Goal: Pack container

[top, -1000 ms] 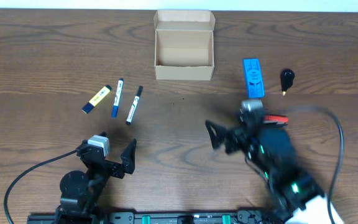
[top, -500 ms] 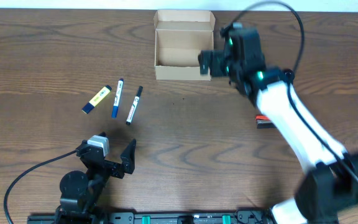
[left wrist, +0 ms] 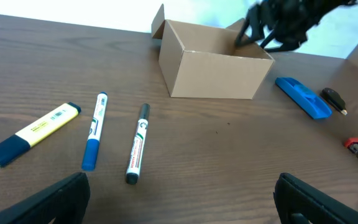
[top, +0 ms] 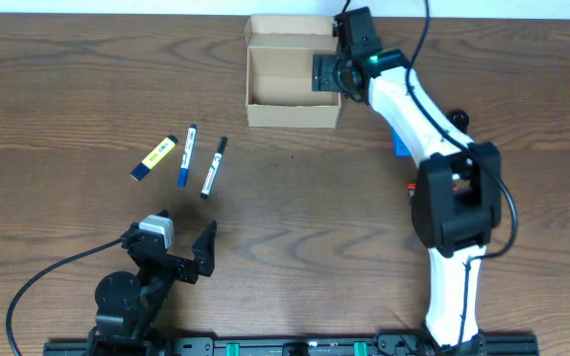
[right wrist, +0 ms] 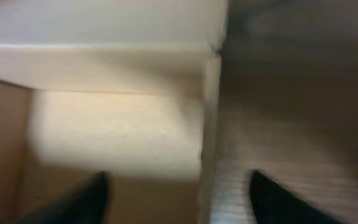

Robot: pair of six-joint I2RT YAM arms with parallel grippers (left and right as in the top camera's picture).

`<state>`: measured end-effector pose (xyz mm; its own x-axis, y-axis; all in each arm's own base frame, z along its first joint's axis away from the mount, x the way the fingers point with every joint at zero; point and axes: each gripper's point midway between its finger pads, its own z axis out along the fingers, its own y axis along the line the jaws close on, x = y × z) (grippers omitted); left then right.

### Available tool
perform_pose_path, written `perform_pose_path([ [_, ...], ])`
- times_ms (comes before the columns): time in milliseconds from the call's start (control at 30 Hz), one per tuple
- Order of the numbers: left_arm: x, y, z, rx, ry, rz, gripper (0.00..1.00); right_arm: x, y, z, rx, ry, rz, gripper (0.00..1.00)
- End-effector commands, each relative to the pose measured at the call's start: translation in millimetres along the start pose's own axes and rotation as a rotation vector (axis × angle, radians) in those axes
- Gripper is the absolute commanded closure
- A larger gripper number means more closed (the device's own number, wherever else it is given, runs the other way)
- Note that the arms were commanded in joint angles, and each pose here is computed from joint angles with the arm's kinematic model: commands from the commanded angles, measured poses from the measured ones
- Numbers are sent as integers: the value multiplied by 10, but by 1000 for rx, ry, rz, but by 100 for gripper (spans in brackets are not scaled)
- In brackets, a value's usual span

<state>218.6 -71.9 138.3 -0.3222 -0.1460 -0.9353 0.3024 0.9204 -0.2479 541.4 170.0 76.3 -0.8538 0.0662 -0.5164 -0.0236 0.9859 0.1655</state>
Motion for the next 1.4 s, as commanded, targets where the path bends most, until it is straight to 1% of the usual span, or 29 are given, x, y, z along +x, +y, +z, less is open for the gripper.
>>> perform_pose_path([
  [0, 99, 36, 29, -8, 19, -10, 5, -1, -111, 77, 47, 8, 22, 71],
  [33, 99, 36, 29, -8, 19, -10, 5, 11, -125, 68, 55, 13, 22, 96],
  [67, 99, 36, 29, -8, 19, -10, 5, 1, -131, 28, 61, 12, 21, 99],
  [200, 99, 36, 29, -8, 19, -10, 5, -107, -103, -305, 60, 1, 22, 99],
  [367, 99, 36, 29, -8, 19, -10, 5, -149, -144, -988, 91, -7, -4, 99],
  [500, 99, 36, 29, -8, 19, -10, 5, 69, -238, -1430, 125, 68, -13, 99],
  [633, 99, 36, 29, -8, 19, -10, 5, 363, -340, -1622, 159, 167, -19, 99],
  [800, 99, 36, 29, -8, 19, -10, 5, 753, -326, -1623, 163, 238, -42, 99],
  [867, 99, 36, 29, -8, 19, -10, 5, 926, -283, -1575, 174, 236, -52, 99],
  [1033, 99, 36, 29, -8, 19, -10, 4, 1274, -251, -1394, 207, 195, -10, 99],
  [1167, 99, 36, 29, -8, 19, -10, 5, 1423, -333, -1284, 246, 183, 37, 99],
  [1367, 99, 36, 29, -8, 19, -10, 5, 1511, -387, -1160, 268, 163, 25, 99],
])
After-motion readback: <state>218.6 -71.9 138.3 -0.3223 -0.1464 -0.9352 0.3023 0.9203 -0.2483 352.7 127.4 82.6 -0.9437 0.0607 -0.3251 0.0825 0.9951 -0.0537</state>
